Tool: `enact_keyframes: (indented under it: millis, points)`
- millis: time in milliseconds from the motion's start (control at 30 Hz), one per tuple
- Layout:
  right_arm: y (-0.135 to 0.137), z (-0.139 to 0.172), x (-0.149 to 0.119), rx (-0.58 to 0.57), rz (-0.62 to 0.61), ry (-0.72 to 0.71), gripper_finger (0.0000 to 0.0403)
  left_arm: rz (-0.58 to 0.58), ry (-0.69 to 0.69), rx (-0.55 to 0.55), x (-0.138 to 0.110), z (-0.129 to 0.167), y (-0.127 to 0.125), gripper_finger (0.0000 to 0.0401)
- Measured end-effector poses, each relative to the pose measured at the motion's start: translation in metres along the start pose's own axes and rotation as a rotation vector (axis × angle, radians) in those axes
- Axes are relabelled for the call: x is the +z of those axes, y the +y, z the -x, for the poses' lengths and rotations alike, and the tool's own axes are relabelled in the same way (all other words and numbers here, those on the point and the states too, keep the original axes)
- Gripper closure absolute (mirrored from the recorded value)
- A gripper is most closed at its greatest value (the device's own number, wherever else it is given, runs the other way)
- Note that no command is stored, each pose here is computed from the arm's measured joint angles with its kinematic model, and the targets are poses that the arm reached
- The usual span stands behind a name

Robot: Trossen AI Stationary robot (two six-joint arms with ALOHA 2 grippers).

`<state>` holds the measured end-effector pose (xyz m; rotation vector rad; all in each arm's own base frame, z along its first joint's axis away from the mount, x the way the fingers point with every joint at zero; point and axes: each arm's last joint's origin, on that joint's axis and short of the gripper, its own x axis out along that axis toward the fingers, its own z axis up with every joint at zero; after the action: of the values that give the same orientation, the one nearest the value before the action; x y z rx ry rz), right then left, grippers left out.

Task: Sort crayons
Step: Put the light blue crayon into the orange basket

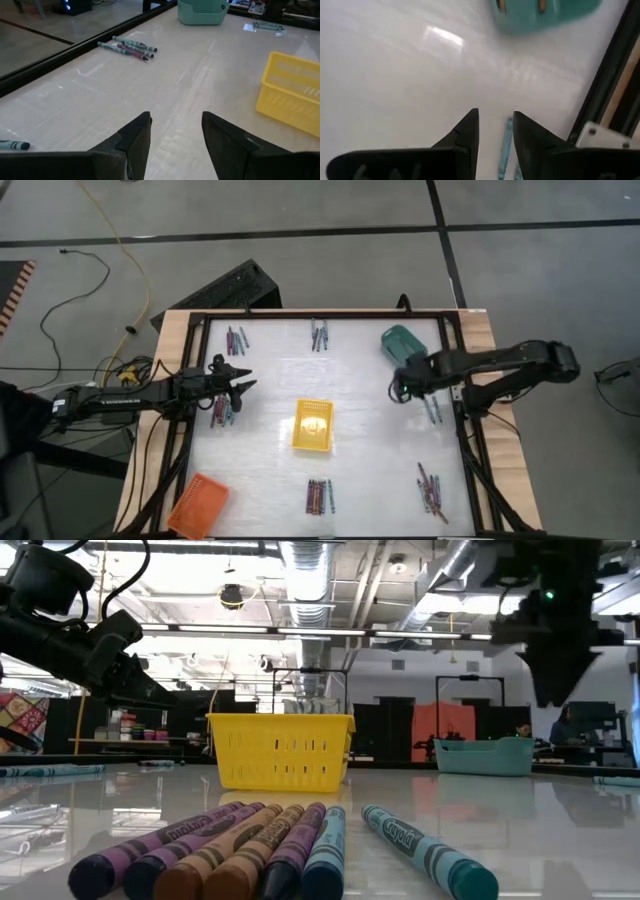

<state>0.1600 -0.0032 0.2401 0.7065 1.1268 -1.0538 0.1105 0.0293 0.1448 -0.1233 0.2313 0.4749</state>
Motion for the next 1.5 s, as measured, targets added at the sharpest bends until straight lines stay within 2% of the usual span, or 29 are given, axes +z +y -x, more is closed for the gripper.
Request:
enact_keyframes:
  millis: [233,300,733,833,1033,1167,1500]
  points:
    - [0.002,-0.028,-0.033,-0.078,-0.065,0.103,0.0290,-0.001,0.000,0.000,0.000,0.000,0.000,0.0234]
    - [0.003,-0.034,-0.039,-0.071,-0.078,0.115,0.0290,0.000,0.000,0.000,0.000,0.000,0.000,0.0234]
    - [0.016,-0.044,-0.045,-0.096,-0.093,0.121,0.0290,0.000,0.003,-0.014,0.000,0.000,0.000,0.0234]
    - [0.021,-0.050,-0.048,-0.104,-0.056,0.121,0.0290,0.000,0.006,-0.025,0.000,0.000,-0.001,0.0234]
    - [0.017,-0.055,-0.049,-0.171,0.092,0.121,0.0290,0.000,0.006,-0.026,0.000,0.000,-0.001,0.0234]
    - [0.015,-0.052,-0.043,-0.142,0.158,0.119,0.0290,0.000,0.007,-0.026,-0.001,0.000,-0.001,0.0234]
    - [-0.001,-0.048,-0.022,-0.110,0.214,0.169,0.0290,0.007,0.005,-0.025,0.000,0.000,-0.001,0.0234]
